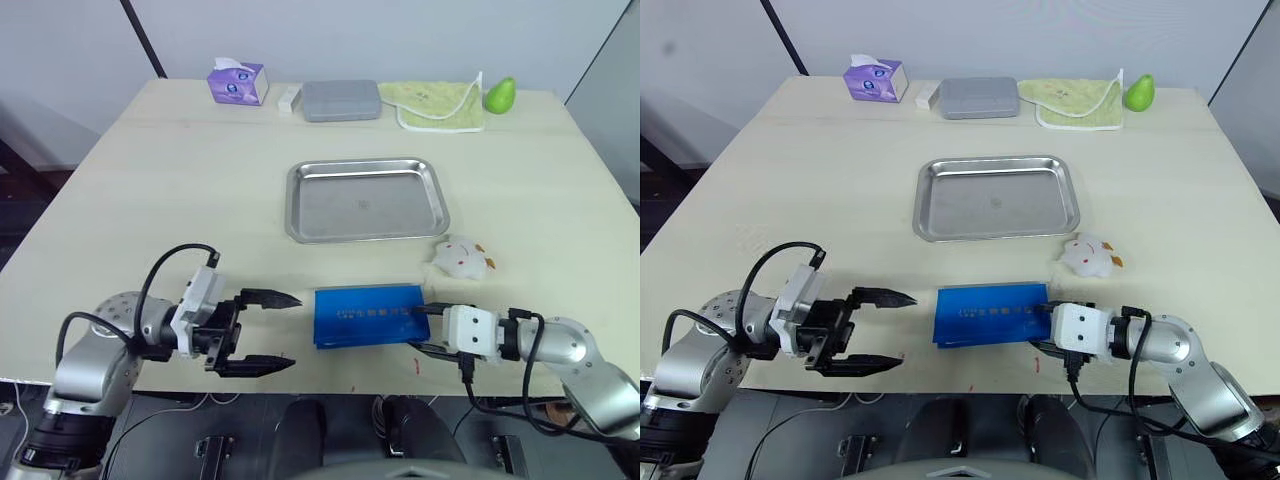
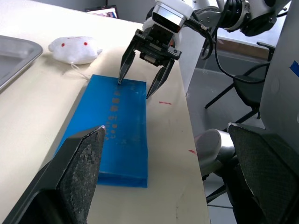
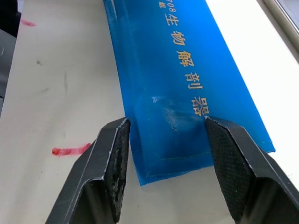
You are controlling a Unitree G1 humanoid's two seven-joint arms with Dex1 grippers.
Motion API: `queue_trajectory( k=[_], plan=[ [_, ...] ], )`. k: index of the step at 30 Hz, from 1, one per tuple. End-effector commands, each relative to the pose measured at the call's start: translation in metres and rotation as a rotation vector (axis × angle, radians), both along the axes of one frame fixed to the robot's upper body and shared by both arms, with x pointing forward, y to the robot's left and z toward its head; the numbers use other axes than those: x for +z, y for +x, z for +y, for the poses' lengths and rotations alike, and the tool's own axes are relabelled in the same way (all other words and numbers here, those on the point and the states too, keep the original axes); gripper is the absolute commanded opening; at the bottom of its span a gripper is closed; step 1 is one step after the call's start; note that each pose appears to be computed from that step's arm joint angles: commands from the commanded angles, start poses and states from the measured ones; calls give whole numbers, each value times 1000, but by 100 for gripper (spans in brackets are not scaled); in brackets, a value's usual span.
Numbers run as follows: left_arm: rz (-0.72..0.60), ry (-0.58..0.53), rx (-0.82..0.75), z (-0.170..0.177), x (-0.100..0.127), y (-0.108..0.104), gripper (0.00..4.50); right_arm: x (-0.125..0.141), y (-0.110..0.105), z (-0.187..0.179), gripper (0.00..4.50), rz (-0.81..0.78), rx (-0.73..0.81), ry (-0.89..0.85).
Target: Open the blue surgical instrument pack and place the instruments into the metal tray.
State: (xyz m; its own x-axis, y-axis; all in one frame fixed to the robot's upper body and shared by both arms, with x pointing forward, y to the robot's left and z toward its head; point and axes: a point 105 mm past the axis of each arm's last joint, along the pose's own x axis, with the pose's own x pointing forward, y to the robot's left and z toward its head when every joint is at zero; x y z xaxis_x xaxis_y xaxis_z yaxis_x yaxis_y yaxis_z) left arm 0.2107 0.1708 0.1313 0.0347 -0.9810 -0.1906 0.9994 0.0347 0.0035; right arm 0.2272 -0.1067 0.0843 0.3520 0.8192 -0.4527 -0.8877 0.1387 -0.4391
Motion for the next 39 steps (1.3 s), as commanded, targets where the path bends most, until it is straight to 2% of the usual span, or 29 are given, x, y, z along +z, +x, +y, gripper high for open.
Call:
queue_trajectory(
  k=[1, 9, 19, 20, 21, 22, 24, 25, 26, 33, 39],
  plan=[
    [-21, -4, -15, 0, 2, -1, 450, -1, 3, -2, 267, -58, 17, -22],
    [-23, -7, -18, -1, -2, -1, 450, -1, 16, 0, 267, -153, -4, -2],
    [-34, -12, -8, -1, -4, 2, 450, -19, 16, 3, 267, -269, 15, 23],
    [-35, -12, -7, -1, -4, 3, 450, -21, 16, 3, 225, -275, 21, 21],
    [-36, -12, -6, -1, -4, 3, 450, -24, 15, 3, 212, -275, 23, 22],
    [-37, -13, -6, -1, -4, 3, 450, -26, 15, 3, 178, -272, 26, 21],
    [-39, -14, -4, -1, -4, 3, 450, -29, 14, 3, 91, -272, 30, 19],
    [-41, -15, -1, -1, -4, 4, 450, -30, 14, 2, 67, -271, 32, 18],
    [-43, -16, 1, -1, -3, 4, 450, -31, 14, 2, 6, -271, 33, 18],
    [-56, -30, 30, -1, -3, 5, 450, -23, 20, 0, 2, -254, 18, 42],
    [-57, -51, 66, -1, -2, 5, 450, 12, 23, -3, 2, -122, -9, 139]
  ],
)
